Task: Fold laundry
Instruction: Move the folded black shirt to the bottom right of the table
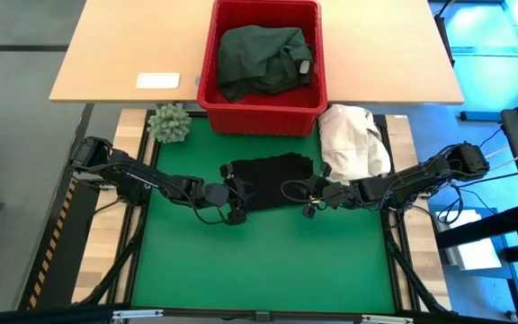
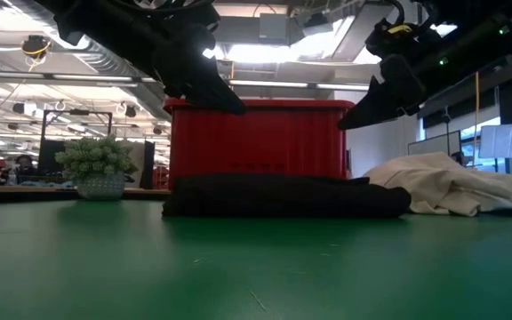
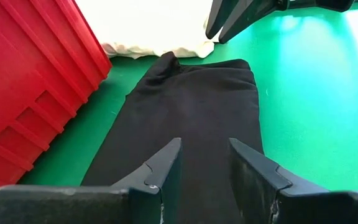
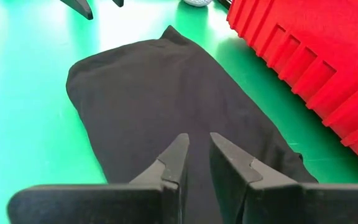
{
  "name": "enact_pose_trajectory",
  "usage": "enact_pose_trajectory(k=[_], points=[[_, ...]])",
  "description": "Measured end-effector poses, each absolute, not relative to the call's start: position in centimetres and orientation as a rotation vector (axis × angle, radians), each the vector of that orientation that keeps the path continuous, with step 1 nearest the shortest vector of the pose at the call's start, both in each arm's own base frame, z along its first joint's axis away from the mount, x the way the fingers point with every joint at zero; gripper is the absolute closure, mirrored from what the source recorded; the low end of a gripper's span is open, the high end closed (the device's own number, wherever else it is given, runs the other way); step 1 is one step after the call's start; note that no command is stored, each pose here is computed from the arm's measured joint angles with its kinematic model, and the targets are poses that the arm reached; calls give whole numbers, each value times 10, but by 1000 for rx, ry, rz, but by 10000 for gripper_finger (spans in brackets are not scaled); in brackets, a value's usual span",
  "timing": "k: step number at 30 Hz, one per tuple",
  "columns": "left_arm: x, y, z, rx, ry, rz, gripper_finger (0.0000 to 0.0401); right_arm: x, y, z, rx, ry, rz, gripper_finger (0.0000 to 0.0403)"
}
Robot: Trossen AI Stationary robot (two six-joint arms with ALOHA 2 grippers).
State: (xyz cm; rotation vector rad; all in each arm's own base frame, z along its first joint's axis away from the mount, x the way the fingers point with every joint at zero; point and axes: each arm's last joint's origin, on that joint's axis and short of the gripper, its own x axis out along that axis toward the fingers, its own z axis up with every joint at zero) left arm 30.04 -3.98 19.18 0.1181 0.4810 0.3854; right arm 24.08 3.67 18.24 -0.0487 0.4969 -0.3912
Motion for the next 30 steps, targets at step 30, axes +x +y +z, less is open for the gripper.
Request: enact_pose_trajectory(k=[30], points=[[298,-39,188,136,526,383,279,245,41,185,17,468,-248,343]])
